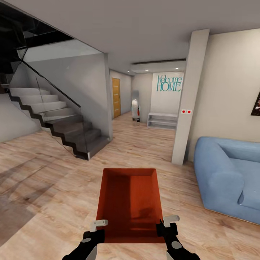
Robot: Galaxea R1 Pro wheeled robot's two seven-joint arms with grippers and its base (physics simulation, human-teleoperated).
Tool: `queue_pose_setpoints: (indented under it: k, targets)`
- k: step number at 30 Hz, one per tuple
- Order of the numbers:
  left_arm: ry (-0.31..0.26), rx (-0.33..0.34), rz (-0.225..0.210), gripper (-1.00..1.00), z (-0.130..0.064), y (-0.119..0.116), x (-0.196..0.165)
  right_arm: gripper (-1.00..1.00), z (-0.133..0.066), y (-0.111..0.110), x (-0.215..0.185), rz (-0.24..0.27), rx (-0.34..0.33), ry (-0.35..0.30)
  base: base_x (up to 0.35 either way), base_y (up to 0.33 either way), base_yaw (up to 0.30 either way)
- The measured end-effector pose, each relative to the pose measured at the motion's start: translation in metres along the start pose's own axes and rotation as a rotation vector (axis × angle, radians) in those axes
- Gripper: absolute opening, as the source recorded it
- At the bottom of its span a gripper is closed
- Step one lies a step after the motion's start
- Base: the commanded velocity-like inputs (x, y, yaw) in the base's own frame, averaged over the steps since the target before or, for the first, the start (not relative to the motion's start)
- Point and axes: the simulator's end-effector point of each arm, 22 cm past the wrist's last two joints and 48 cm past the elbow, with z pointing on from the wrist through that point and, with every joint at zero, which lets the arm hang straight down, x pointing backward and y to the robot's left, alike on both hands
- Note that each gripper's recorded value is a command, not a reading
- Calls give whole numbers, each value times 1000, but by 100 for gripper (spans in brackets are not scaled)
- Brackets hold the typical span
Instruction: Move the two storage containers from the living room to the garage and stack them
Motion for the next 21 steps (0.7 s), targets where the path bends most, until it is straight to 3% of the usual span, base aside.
queue_pose_setpoints:
  k: [21]
  targets:
    - [2,0,0,-100,0,0,1,-100,0,0,1,-1,0,2,321,0,0]
